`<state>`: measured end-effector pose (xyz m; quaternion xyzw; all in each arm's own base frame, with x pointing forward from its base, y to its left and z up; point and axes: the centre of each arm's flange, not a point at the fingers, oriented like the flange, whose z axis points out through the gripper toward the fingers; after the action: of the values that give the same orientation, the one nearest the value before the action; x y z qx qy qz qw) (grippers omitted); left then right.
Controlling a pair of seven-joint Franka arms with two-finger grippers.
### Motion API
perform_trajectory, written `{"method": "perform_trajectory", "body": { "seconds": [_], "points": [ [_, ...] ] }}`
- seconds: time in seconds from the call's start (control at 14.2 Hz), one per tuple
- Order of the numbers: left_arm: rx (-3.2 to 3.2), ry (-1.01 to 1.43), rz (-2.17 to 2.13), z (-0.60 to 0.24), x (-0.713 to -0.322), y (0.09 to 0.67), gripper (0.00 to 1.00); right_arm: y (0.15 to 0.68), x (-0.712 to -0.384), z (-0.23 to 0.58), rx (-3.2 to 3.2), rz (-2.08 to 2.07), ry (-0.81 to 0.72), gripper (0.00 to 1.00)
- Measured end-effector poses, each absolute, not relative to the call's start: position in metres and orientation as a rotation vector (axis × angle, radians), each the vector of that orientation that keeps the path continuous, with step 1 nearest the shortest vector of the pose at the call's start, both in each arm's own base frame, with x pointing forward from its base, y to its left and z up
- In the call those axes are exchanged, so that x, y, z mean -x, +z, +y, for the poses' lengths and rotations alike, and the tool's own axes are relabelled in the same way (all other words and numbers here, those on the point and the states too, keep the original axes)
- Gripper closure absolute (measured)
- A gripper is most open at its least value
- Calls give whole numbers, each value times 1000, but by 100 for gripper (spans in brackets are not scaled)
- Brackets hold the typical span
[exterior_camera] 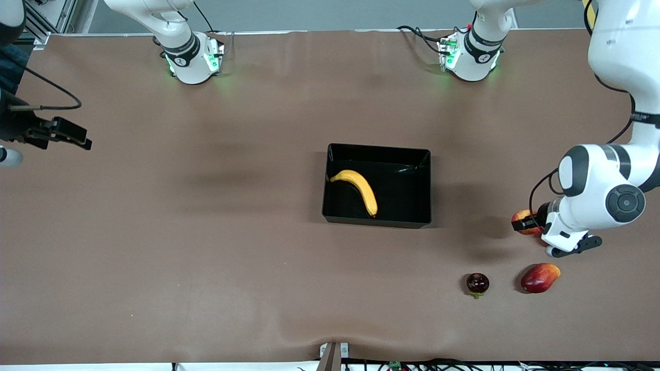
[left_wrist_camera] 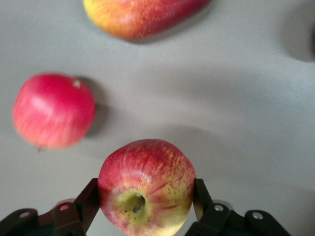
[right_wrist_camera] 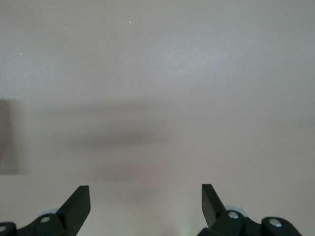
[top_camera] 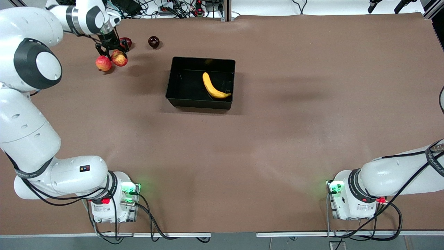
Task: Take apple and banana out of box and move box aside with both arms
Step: 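Carry the apple out beside the other fruits with the left gripper, then open the left gripper to release the apple on the table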
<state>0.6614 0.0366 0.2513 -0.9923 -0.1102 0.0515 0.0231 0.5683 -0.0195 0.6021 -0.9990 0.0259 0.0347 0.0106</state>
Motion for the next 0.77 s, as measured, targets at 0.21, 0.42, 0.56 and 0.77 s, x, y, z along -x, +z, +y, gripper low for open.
{"method": "perform_trajectory", "body": {
  "seconds": [0.21, 0.42, 0.56, 0.77],
  "points": [
    [3074, 121, -256, 50, -669, 223, 20, 591, -578, -25, 3120, 97, 96, 0],
    [3066, 101, -199, 40, -678, 220, 20, 585, -581, -24, 3121, 97, 108, 0],
    [3058, 97, -156, 28, -683, 214, 21, 583, -582, -23, 3121, 93, 113, 0],
    [3056, 70, -123, 12, -689, 220, 6, 578, -585, -20, 3121, 86, 126, 0]
  ]
}}
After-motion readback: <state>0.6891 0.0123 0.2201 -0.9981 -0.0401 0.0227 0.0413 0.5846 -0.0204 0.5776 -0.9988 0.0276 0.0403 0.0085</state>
